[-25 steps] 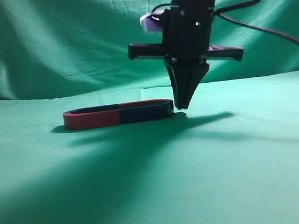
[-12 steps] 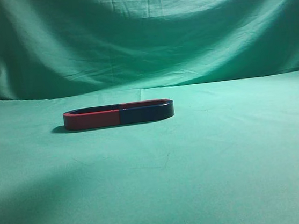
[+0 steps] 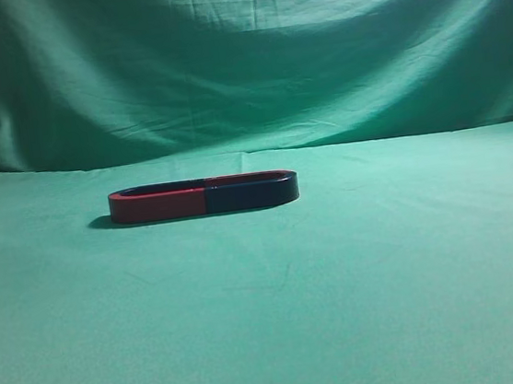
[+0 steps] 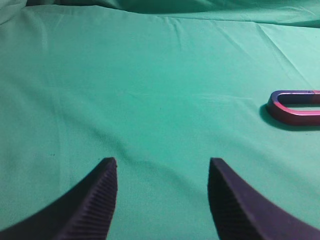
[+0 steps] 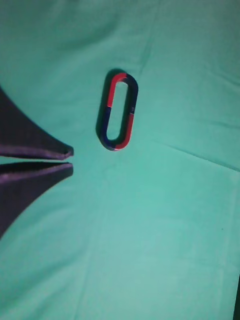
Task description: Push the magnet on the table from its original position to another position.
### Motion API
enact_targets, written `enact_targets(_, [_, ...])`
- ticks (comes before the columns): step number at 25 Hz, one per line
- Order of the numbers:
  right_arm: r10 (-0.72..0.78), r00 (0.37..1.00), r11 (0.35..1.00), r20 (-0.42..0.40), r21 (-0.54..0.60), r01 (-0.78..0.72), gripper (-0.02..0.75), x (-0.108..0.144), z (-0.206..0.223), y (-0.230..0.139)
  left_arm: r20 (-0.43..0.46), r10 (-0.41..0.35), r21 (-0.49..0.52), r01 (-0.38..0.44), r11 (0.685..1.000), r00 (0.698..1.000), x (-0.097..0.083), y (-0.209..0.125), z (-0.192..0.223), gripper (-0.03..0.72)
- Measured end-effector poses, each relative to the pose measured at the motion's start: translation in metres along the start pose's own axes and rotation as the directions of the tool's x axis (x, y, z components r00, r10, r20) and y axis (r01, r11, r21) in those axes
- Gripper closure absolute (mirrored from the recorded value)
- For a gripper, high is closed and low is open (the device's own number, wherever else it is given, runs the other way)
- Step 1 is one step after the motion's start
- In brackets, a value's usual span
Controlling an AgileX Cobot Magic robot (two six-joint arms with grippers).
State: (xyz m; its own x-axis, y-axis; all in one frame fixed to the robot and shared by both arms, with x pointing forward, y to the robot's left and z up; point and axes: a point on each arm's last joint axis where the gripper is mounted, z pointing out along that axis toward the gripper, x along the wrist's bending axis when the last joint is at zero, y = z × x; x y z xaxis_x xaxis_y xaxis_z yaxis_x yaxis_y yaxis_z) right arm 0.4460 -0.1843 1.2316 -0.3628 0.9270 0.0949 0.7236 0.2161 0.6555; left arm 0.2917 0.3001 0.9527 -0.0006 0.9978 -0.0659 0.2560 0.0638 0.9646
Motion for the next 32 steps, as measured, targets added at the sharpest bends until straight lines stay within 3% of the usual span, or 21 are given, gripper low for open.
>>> enact_targets(6, [0.0,1.0,0.998,-0.011,-0.065,-0.001,0.738,-0.012,-0.043,-0.066,0.0,0.0,0.0,0.0,1.0,1.0,0.0,0.0,0.0,0.316])
enact_targets(15, [0.001,0.999,0.968,-0.054,-0.252,-0.014,0.738,-0.03,-0.096,-0.174,0.0,0.0,0.0,0.0,1.0,1.0,0.0,0.0,0.0,0.316])
enact_targets(18, [0.006,0.998,0.965,-0.064,-0.26,-0.023,0.738,-0.035,-0.106,-0.207,0.0,0.0,0.0,0.0,1.0,1.0,0.0,0.0,0.0,0.316])
enact_targets(25, [-0.02,0.997,0.934,-0.079,-0.356,-0.01,0.738,-0.043,-0.107,-0.254,0.0,0.0,0.0,0.0,1.0,1.0,0.0,0.0,0.0,0.316])
enact_targets(32, [-0.041,0.998,0.806,-0.053,-0.592,0.001,0.738,-0.047,-0.073,-0.278,0.0,0.0,0.0,0.0,1.0,1.0,0.0,0.0,0.0,0.316])
